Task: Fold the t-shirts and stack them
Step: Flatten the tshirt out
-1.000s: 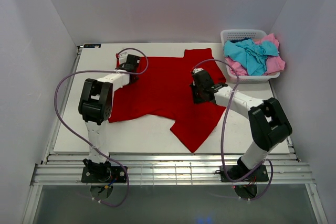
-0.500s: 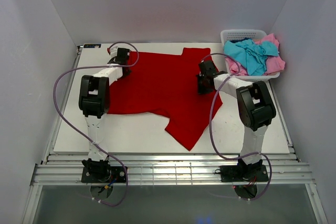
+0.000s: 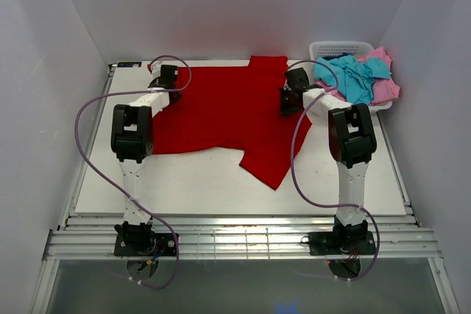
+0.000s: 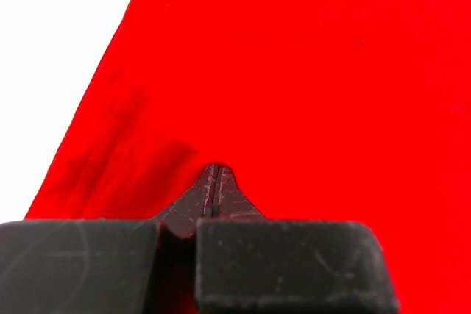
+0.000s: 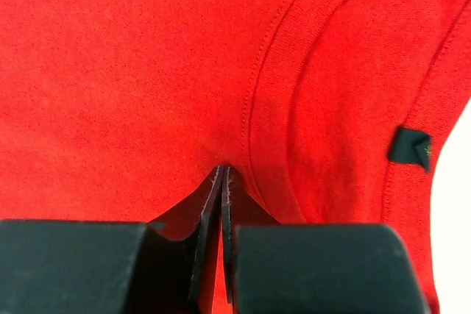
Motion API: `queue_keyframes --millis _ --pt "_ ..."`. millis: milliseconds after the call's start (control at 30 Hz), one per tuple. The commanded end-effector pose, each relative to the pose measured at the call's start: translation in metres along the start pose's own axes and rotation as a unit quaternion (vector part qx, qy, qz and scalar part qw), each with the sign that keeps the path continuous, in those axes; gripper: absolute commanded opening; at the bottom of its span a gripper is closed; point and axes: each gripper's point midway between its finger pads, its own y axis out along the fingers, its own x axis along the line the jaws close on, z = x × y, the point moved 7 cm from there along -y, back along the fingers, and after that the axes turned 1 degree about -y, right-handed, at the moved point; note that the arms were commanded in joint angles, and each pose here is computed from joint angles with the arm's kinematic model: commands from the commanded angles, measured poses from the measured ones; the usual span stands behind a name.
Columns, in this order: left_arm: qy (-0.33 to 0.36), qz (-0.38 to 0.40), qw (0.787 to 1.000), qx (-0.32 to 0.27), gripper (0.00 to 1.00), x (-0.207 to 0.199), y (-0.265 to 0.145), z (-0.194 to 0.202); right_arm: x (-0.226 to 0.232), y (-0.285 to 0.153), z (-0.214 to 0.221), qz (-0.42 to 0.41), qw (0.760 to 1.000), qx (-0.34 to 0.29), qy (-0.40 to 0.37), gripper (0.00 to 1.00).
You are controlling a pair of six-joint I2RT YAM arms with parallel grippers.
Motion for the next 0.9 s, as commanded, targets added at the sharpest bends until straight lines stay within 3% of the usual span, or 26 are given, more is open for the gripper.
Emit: queue_keyframes --millis 0,167,333,600,867 --pt "0.003 0.021 1.0 0.015 0.0 0.004 -0.015 0.002 -0.009 -0.02 0.005 0.018 0.999 0.006 -0.034 0.08" --pt "-0.005 0.063 0.997 -0.051 0.0 -0.008 -0.067 -0.033 0.007 -0.102 0.0 -0.009 0.994 -0.086 -0.062 0.09" --pt "0.001 0.103 0.991 -0.079 0.0 -0.024 -0.112 -0.054 0.04 -0.156 0.027 -0.053 0.989 -0.1 -0.098 0.09" --pt "0.024 0.119 0.991 -0.049 0.0 -0.027 -0.136 -0.016 0.069 -0.142 0.11 -0.121 0.988 0.004 -0.095 0.08" --pt "0.036 0.114 0.993 -0.016 0.0 -0.014 -0.141 0.017 0.081 -0.128 0.152 -0.132 0.986 0.044 -0.097 0.08"
